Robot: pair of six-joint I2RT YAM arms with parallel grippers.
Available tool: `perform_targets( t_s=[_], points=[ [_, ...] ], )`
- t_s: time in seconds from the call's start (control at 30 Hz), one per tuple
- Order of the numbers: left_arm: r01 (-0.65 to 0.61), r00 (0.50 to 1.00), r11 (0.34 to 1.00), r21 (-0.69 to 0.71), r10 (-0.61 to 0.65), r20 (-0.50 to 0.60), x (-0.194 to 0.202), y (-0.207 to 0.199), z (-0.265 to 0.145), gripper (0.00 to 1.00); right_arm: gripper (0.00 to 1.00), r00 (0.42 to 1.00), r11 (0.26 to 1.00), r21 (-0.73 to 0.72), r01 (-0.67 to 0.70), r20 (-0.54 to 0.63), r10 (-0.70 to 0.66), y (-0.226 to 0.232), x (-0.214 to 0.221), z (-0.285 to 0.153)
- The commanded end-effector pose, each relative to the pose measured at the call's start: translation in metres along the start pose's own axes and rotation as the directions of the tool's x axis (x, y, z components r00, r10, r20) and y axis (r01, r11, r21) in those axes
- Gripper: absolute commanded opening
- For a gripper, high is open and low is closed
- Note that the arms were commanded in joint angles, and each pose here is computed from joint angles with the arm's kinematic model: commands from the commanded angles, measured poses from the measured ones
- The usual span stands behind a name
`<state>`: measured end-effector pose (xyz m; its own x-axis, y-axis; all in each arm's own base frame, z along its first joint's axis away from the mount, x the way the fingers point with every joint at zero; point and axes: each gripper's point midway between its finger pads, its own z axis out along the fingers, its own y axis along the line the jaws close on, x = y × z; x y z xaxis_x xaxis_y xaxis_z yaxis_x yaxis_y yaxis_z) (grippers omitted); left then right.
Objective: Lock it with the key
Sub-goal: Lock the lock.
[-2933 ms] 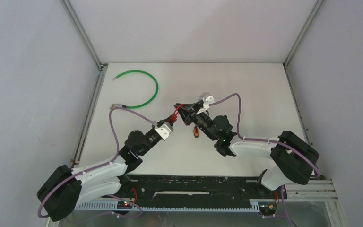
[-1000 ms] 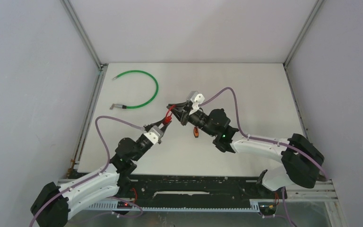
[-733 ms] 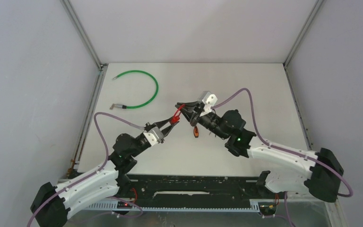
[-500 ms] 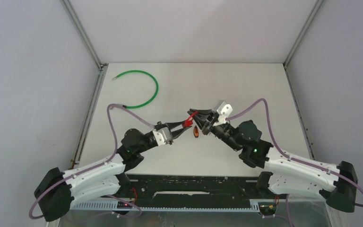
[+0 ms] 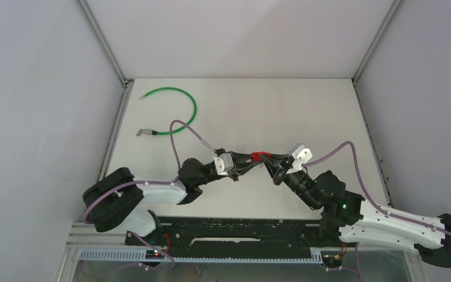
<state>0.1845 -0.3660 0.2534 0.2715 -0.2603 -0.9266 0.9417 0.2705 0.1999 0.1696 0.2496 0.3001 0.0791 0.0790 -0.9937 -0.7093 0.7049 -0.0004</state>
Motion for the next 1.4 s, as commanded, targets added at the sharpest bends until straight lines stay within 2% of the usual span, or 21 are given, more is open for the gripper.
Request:
perform_targets(
  t_s=[0.0, 0.3, 1.13, 1.37],
  points=[
    [-0.054, 0.95, 0.998, -0.039, 0.064, 0.305, -0.084, 0.01, 0.017, 0.0, 0.0, 0.981, 1.0, 0.027, 0.013, -0.196, -0.007, 0.001, 0.068, -0.013],
    [-0.06, 0.956, 0.998, -0.026, 0.065, 0.287, -0.074, 0.007, 0.018, 0.0, 0.0, 0.969, 0.995, 0.1, -0.008, -0.244, 0.033, -0.014, 0.09, -0.012],
    [-0.071, 0.957, 0.997, 0.007, 0.066, 0.282, -0.072, 0.0, 0.017, 0.0, 0.0, 0.909, 0.988, 0.135, -0.075, -0.399, 0.123, -0.027, 0.155, -0.001],
    [-0.07, 0.957, 0.998, 0.001, 0.067, 0.281, -0.071, 0.001, 0.016, 0.0, 0.0, 0.876, 0.97, 0.199, -0.137, -0.433, 0.213, -0.033, 0.179, -0.007]
  ],
)
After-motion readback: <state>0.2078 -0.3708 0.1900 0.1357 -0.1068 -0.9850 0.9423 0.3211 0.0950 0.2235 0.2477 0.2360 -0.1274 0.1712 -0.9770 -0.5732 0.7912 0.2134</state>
